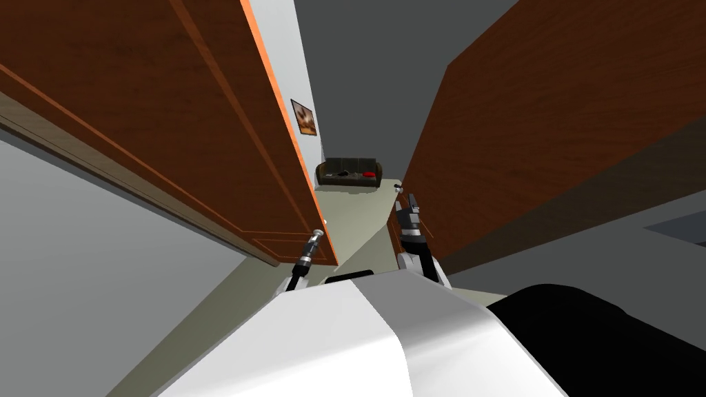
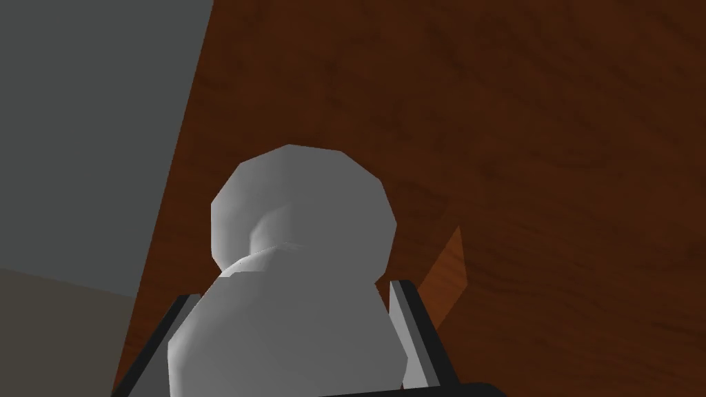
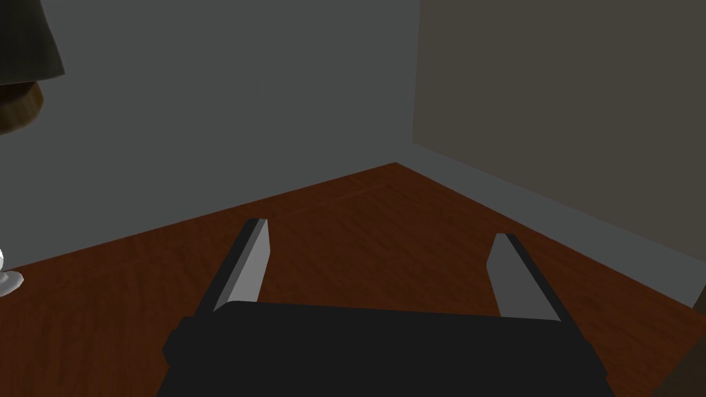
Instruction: Push the door open
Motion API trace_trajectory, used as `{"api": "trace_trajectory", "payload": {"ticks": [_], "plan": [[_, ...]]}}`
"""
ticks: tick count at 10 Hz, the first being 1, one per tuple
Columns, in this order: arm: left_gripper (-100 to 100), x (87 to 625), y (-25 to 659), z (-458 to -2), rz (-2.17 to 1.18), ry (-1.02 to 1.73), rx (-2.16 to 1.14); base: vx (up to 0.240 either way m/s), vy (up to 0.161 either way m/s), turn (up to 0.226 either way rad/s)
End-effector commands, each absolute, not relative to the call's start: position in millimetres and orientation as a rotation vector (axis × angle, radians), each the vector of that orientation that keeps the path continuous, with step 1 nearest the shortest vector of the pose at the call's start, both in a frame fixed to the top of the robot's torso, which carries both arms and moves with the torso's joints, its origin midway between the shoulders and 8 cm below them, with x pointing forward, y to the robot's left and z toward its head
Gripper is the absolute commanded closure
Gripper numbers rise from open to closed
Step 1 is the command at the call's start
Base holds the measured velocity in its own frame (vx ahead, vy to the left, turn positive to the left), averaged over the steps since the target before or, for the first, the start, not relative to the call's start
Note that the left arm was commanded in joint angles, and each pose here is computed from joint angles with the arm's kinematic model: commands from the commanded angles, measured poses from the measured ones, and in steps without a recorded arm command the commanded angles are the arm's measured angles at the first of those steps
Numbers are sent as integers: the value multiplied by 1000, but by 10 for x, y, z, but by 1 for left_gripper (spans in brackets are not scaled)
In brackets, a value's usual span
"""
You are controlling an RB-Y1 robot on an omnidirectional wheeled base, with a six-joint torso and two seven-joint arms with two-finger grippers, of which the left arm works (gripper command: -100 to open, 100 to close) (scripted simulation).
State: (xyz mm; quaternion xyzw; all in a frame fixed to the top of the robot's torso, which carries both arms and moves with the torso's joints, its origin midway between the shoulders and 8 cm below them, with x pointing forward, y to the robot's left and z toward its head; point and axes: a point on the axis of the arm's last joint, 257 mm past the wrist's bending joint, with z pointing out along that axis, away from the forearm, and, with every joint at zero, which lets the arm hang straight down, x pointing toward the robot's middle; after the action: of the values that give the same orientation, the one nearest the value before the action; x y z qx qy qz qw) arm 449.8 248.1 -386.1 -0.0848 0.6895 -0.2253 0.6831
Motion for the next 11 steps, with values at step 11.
{"api": "trace_trajectory", "payload": {"ticks": [11], "plan": [[100, 4613, 2726, -3720, -728, 1439, -544, 37, 1, -27]]}}
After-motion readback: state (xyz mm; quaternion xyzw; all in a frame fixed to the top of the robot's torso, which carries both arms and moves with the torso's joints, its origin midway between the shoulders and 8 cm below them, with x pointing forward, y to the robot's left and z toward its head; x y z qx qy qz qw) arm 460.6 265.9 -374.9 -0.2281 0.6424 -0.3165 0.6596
